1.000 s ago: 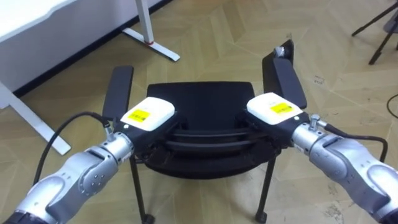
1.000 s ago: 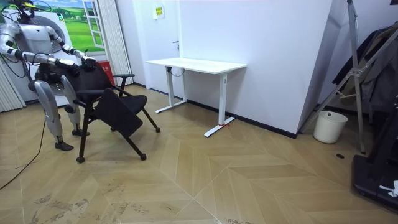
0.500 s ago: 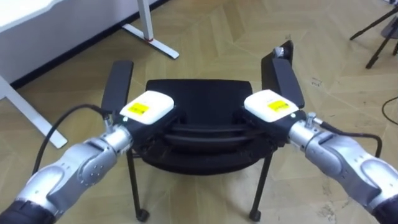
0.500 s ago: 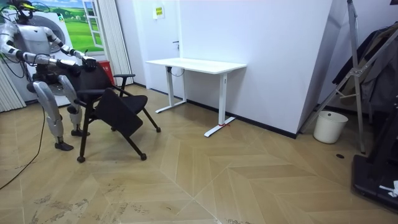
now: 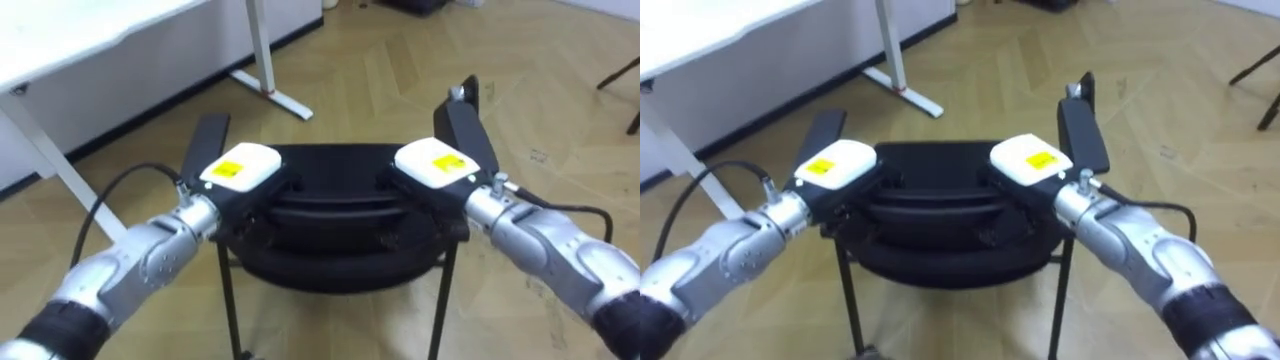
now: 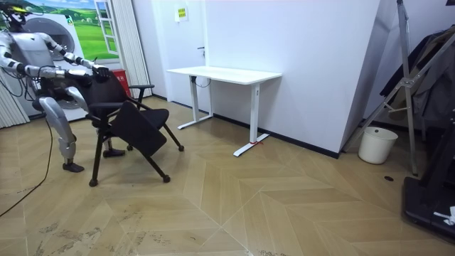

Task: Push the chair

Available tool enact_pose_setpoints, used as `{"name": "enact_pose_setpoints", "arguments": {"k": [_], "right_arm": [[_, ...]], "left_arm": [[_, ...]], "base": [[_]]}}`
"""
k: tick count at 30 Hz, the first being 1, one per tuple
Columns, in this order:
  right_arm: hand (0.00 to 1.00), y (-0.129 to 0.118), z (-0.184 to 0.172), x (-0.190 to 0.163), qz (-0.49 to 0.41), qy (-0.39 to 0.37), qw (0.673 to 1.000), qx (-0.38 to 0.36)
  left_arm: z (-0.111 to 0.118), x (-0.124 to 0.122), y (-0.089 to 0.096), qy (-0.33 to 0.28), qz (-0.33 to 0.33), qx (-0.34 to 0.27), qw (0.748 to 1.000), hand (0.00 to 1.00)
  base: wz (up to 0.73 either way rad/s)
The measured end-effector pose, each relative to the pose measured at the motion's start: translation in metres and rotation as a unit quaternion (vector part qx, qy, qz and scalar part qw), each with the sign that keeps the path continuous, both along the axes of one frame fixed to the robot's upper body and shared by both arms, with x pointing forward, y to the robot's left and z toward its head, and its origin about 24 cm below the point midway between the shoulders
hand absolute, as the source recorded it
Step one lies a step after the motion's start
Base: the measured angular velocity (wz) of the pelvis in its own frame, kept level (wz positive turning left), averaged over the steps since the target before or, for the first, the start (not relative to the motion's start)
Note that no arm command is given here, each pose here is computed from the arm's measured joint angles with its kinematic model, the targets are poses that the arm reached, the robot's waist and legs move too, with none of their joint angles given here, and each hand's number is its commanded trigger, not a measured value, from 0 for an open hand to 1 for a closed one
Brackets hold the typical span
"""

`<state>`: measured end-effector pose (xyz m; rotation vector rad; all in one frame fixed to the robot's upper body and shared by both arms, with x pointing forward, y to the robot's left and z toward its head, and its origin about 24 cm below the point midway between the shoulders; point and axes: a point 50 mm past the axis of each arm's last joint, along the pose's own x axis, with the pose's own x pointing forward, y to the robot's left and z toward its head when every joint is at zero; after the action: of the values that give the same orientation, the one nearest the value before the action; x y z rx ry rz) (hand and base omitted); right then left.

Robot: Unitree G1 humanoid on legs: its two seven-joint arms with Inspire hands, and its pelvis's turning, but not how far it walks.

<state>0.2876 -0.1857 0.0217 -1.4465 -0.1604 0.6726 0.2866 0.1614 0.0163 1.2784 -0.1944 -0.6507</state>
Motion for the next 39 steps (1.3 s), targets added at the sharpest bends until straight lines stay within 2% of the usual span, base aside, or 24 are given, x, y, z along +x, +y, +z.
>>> {"name": "enact_pose_setpoints", "arguments": {"k": [7, 9, 18, 29, 33, 39], "right_arm": [[1.0, -0.001, 0.002, -0.003, 0.001, -0.015, 1.0, 0.007], [1.0, 0.001, 0.009, 0.004, 0.002, -0.031, 0.999, 0.009], [1.0, 0.009, 0.007, 0.007, -0.002, -0.053, 0.998, 0.017], [1.0, 0.015, 0.008, 0.012, 0.009, -0.073, 0.997, 0.007], [1.0, 0.024, 0.006, 0.019, 0.012, -0.07, 0.997, 0.001], [1.0, 0.027, 0.008, 0.024, 0.024, -0.067, 0.997, -0.013]], "left_arm": [[0.008, 0.002, -0.001, -0.01, -0.01, 0.004, 1.0, 1.0], [0.017, 0.009, 0.001, -0.025, -0.011, 0.006, 1.0, 1.0], [0.023, 0.019, 0.007, -0.034, -0.012, 0.012, 0.999, 1.0], [0.023, 0.019, 0.014, -0.042, 0.001, 0.009, 0.999, 1.0], [0.014, 0.017, 0.021, -0.041, 0.022, 0.004, 0.999, 1.0], [0.003, 0.012, 0.022, -0.048, 0.049, -0.017, 0.998, 1.0]], "base": [[-0.26], [-0.41], [-0.15], [0.22], [0.14], [0.08]]}}
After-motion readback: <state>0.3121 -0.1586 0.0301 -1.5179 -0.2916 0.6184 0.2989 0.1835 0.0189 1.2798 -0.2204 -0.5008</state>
